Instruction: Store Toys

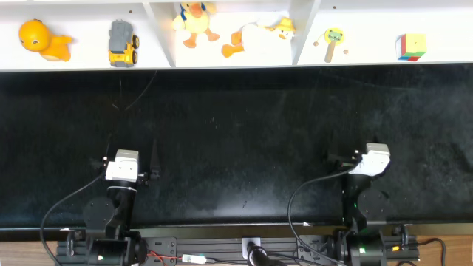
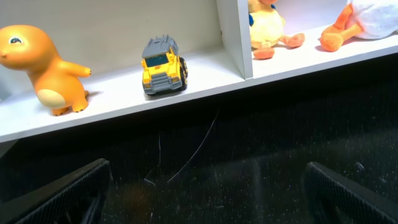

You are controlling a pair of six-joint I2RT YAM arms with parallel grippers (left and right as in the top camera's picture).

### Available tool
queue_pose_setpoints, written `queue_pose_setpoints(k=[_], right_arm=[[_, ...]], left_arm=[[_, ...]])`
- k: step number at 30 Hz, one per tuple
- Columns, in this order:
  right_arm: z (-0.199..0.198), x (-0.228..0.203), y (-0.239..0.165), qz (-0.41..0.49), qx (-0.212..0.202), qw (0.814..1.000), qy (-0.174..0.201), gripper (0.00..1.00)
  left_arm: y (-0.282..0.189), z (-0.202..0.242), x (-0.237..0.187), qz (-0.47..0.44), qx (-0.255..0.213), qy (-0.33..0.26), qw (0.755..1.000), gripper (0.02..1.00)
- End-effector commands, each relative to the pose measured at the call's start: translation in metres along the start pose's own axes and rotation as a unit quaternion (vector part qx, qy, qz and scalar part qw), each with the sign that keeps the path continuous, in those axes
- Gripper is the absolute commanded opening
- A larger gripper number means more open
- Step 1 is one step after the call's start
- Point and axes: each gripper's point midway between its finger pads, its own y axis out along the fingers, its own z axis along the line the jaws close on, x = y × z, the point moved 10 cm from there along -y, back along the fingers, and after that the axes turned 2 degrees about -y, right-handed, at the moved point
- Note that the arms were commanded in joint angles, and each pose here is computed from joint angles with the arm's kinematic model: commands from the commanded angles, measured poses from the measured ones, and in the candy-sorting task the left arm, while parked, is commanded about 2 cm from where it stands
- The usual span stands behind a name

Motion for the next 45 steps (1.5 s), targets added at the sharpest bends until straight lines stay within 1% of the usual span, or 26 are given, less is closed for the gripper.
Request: queue_pose_setpoints(k=[1, 3, 5, 8, 9, 13, 20, 45], right_arm=[[-0.0001, 0.0072, -0.0041, -0.041, 0.001, 0.999, 0.010, 0.996], [-0.0005, 0.0041, -0.0040, -0.030, 0.000, 1.000, 0.008, 0.996], [0.0006, 0.0041, -0.0039, -0.030, 0.013, 0.999, 0.008, 0.998], [0.0045, 0.0023, -0.0040, -0.022, 0.054, 0.998, 0.007, 0.998], [0.0044, 0.0023, -0.0040, -0.022, 0.059, 0.998, 0.007, 0.998], [0.0026, 0.0024, -0.0038, -0.022, 0.052, 0.998, 0.007, 0.998], [0.0072, 0.0025, -0.0043, -0.022, 0.068, 0.997, 0.006, 0.996], [0.0072, 0.0023, -0.0042, -0.022, 0.068, 0.997, 0.006, 0.993]], left_arm=[[-0.0003, 0.0000, -0.0006, -0.003, 0.003, 0.008, 1.000, 0.996], [-0.0003, 0.0000, -0.0006, -0.003, 0.003, 0.008, 1.000, 0.993], [-0.0003, 0.0000, -0.0006, -0.003, 0.003, 0.008, 1.000, 0.998], [-0.0003, 0.0000, -0.0006, -0.003, 0.003, 0.008, 1.000, 0.993], [-0.0003, 0.0000, -0.0006, -0.003, 0.003, 0.008, 1.000, 0.996], [-0.0003, 0.0000, -0.0006, -0.003, 0.003, 0.008, 1.000, 0.996], [-0.0003, 0.0000, -0.0006, -0.003, 0.003, 0.008, 1.000, 0.998], [-0.0003, 0.0000, -0.0006, -0.003, 0.003, 0.008, 1.000, 0.996]])
